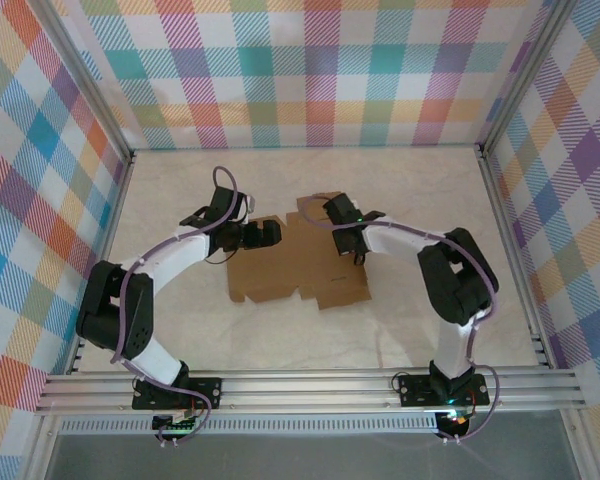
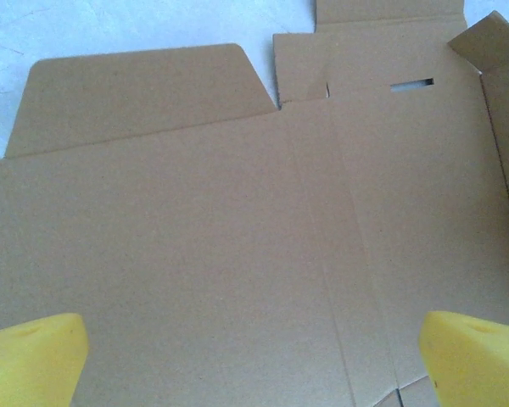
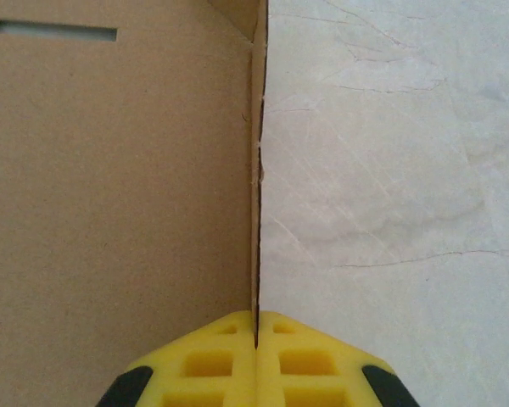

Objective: Fold the paper box

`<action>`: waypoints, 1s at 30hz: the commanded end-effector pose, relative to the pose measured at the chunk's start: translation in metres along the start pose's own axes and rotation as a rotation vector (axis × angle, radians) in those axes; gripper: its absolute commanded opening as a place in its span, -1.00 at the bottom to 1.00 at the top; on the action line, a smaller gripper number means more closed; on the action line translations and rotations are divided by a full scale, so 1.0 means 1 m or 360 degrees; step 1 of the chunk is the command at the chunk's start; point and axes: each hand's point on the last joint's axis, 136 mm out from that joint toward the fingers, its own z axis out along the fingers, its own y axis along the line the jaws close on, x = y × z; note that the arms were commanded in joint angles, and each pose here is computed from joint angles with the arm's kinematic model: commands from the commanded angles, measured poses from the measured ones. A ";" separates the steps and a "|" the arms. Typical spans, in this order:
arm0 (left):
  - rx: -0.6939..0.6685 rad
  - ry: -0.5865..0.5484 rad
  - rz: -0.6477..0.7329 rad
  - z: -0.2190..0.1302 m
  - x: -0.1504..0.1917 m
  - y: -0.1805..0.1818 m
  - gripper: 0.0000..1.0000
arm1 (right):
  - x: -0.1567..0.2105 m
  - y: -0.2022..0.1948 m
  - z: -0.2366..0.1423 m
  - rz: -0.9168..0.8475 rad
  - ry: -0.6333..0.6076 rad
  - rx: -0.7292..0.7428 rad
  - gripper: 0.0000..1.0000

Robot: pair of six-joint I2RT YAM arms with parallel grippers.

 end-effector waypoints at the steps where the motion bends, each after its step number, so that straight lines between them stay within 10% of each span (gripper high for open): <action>1: 0.0008 -0.0048 0.0024 -0.006 -0.006 0.001 1.00 | -0.007 0.010 -0.009 0.0047 -0.0026 -0.0189 -1.00; 11: -0.0002 -0.0054 0.0018 -0.007 -0.005 0.002 1.00 | -0.014 -0.011 0.000 -0.0318 -0.0038 0.0475 -1.00; 20: -0.0023 -0.0067 0.0038 -0.010 -0.007 0.004 1.00 | -0.018 0.004 -0.009 0.0088 -0.0105 -0.0116 -1.00; 30: -0.0014 -0.0072 0.0023 -0.010 -0.006 0.004 1.00 | -0.014 -0.016 -0.001 -0.0300 -0.0042 0.0469 -1.00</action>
